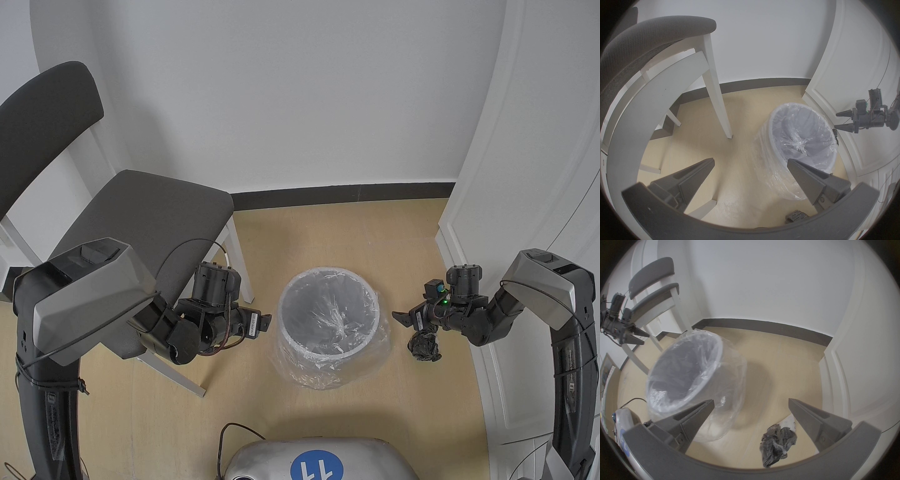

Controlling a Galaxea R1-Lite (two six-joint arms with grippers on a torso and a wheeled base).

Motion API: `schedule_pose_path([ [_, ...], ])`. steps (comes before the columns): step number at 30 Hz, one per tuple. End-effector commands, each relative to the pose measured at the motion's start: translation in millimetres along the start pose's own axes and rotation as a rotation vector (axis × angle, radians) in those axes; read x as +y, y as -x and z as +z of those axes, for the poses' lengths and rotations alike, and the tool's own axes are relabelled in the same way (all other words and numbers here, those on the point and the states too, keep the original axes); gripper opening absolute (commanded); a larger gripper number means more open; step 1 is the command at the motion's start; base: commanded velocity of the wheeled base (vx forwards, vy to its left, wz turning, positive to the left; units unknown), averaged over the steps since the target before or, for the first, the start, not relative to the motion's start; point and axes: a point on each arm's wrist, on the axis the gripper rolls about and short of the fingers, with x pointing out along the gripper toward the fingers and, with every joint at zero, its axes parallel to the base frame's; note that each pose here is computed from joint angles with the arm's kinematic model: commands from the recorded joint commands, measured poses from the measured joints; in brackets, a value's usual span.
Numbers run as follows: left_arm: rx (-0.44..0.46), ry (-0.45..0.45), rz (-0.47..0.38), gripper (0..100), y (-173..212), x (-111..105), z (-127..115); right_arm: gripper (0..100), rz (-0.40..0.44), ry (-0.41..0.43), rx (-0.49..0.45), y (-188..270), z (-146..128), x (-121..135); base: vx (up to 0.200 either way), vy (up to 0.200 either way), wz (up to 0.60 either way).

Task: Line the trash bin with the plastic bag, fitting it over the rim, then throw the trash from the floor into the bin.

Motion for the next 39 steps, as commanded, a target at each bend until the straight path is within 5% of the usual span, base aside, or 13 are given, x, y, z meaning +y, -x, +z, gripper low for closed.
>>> schedule_pose_path([
  [1,-0.008,0.002,-0.002,100,2.8,-0.5,2.5,100,-0.046,0.005,0.056,-32.6,-15.9,-4.7,0.0,0.0,0.0],
  [7,-0.014,0.005,-0.001,100,2.8,0.1,3.2,100,-0.085,0.027,0.079,-73.4,-19.7,-8.7,0.0,0.0,0.0],
  [20,-0.034,0.007,-0.002,100,8.8,0.3,9.9,100,-0.006,0.125,0.167,-101.8,-22.4,15.3,0.0,0.0,0.0],
  [29,-0.034,0.009,0.0,100,8.2,1.6,9.9,100,-0.012,0.124,0.105,-123.7,-24.2,15.5,0.0,0.0,0.0],
  [39,-0.032,0.011,0.002,100,8.1,2.2,9.5,100,-0.043,0.107,0.121,-96.0,-4.4,-3.5,0.0,0.0,0.0],
])
